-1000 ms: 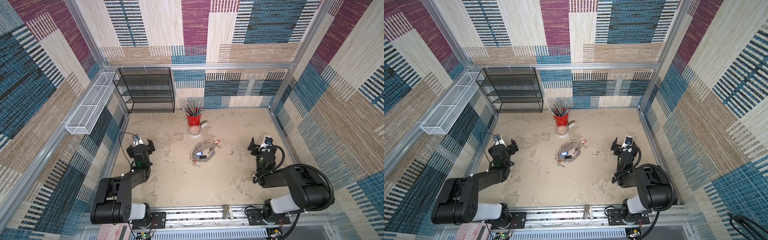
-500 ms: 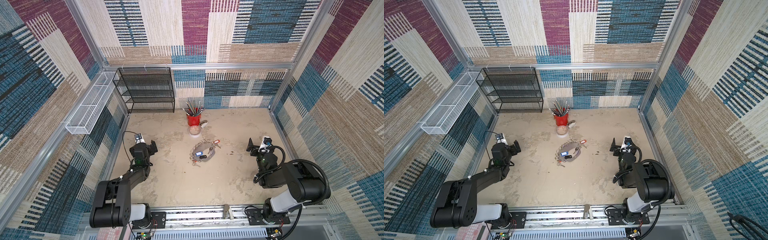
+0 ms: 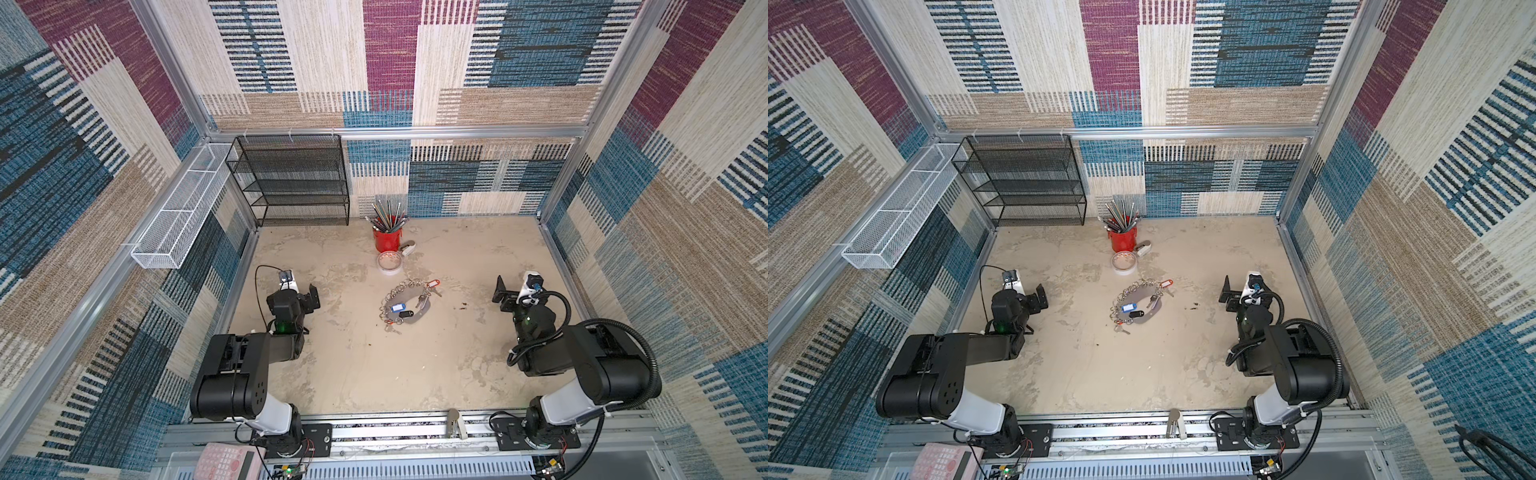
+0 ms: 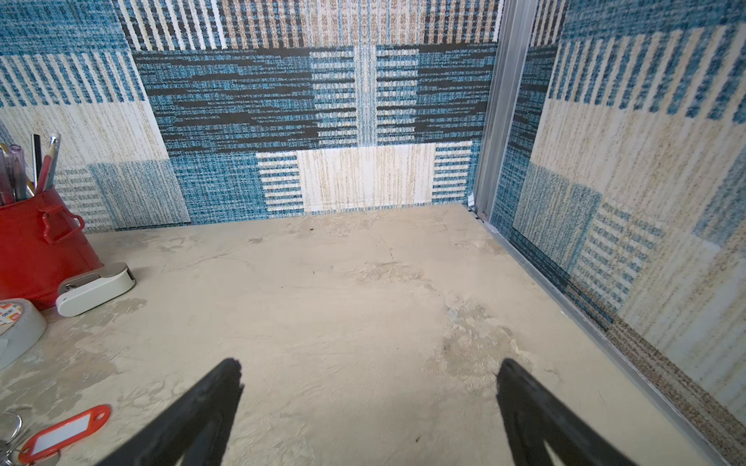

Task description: Put the keys on the keyring

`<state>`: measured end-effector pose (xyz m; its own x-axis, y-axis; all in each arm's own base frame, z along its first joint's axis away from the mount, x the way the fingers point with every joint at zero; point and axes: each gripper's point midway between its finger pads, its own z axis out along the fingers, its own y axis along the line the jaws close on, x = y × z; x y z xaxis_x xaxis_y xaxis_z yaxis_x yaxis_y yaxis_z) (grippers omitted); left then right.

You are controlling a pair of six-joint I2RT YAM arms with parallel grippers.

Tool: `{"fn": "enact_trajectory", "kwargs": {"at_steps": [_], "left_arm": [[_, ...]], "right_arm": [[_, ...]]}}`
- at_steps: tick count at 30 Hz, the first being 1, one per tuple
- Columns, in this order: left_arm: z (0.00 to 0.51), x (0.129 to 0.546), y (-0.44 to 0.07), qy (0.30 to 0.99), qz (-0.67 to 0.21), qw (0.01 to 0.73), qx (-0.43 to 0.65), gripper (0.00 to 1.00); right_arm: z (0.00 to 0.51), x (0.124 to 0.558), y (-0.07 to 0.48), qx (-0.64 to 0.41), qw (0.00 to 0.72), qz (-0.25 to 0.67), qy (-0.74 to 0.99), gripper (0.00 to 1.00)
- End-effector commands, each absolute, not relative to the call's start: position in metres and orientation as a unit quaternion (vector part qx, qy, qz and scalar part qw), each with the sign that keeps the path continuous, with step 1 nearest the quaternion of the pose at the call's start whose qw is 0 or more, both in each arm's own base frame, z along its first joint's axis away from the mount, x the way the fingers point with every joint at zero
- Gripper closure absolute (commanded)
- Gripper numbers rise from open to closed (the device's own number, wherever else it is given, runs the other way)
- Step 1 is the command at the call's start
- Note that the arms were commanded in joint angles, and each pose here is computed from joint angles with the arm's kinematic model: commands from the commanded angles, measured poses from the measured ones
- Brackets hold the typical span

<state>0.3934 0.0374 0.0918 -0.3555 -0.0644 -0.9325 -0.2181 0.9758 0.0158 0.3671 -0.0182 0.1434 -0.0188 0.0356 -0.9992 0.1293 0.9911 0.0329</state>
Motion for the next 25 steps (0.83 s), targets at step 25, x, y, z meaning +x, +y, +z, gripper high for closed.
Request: {"fn": "enact_trajectory", "kwargs": {"at_steps": [25], "left_arm": [[0.0966,0.3994,0.0289,0.819,0.063,0.568,-0.057,0.0]], "right_arm": [[0.153,0.3673,-0.0172,0.058,0.712,-0.029,0.699,0.0]]}}
